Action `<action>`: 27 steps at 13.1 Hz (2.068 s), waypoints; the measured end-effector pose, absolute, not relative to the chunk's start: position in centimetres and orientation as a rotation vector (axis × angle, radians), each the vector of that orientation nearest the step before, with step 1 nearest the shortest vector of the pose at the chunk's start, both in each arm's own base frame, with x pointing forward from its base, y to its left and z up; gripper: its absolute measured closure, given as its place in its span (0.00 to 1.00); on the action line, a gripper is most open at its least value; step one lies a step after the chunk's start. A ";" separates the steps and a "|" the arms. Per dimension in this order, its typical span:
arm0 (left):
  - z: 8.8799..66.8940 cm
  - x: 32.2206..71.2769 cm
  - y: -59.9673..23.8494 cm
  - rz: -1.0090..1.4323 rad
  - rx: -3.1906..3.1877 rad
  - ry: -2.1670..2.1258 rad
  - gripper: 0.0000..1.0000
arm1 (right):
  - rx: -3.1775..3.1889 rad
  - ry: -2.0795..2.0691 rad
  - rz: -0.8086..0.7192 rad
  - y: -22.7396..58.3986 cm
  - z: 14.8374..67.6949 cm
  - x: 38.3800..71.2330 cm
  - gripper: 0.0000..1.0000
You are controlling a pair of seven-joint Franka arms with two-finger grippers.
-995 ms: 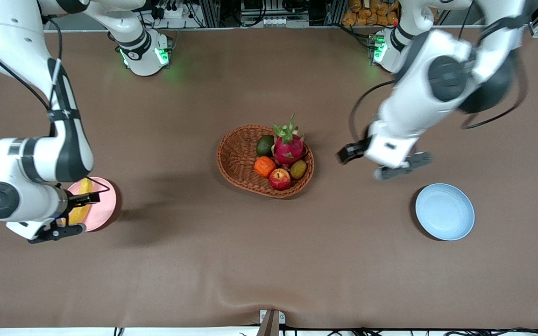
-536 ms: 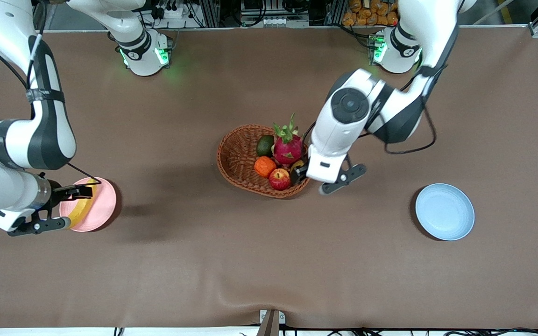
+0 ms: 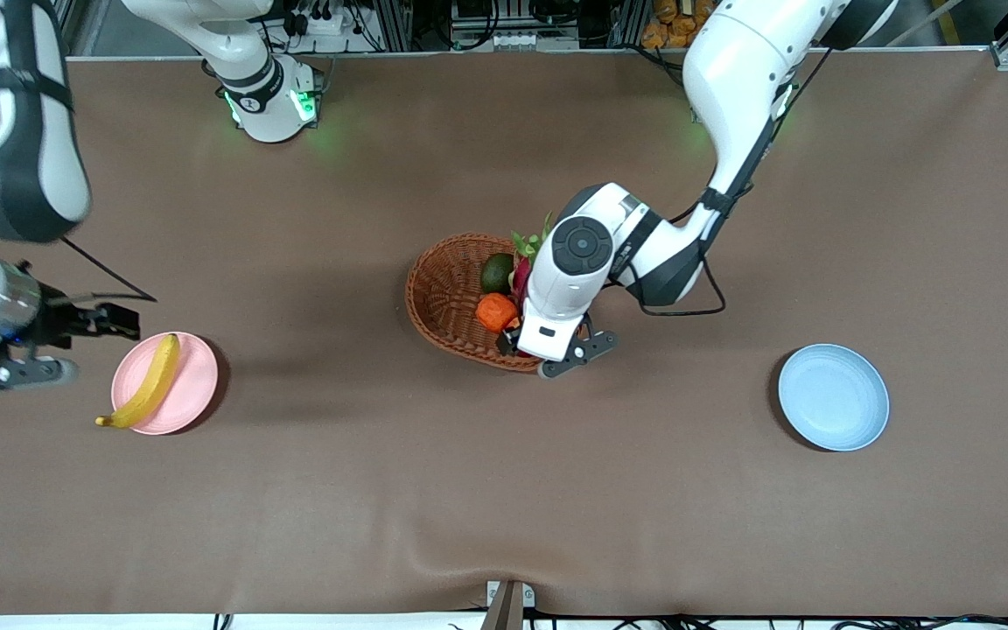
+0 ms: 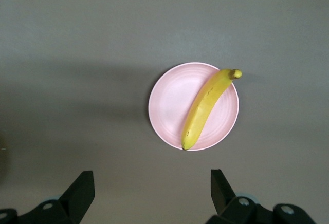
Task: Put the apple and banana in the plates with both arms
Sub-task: 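Open the right gripper and withdraw while the left gripper reaches the apple, then close the left gripper on the red apple in the basket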
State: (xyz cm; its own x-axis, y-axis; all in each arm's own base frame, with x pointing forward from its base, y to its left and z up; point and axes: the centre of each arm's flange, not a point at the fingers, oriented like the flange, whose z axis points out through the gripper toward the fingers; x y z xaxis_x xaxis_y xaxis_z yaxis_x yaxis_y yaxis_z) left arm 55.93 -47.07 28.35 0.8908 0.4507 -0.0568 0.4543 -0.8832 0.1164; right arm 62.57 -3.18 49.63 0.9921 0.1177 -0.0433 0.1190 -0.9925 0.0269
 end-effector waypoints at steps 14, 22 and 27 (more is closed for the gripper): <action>22.6 53.2 -49.5 -0.082 3.030 0.572 0.05 | 3.159 -0.130 -0.037 -5.7 62.7 55.1 0.00; 24.3 54.0 -49.7 -0.043 3.009 0.566 0.26 | 3.165 -0.172 -0.050 -5.1 64.7 54.0 0.00; 35.9 56.6 -45.0 -0.019 3.036 0.654 0.26 | 3.165 -0.169 -0.040 -5.0 64.8 54.1 0.00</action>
State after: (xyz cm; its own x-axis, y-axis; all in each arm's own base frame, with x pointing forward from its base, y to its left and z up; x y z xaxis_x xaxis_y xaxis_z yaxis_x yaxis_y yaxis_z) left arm 56.55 -44.98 35.92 0.9112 0.4114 -0.0194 0.4119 -0.9107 0.0321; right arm 54.08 -4.97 64.76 0.9940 -0.1059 -0.0269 -0.1067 -0.9939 -0.0268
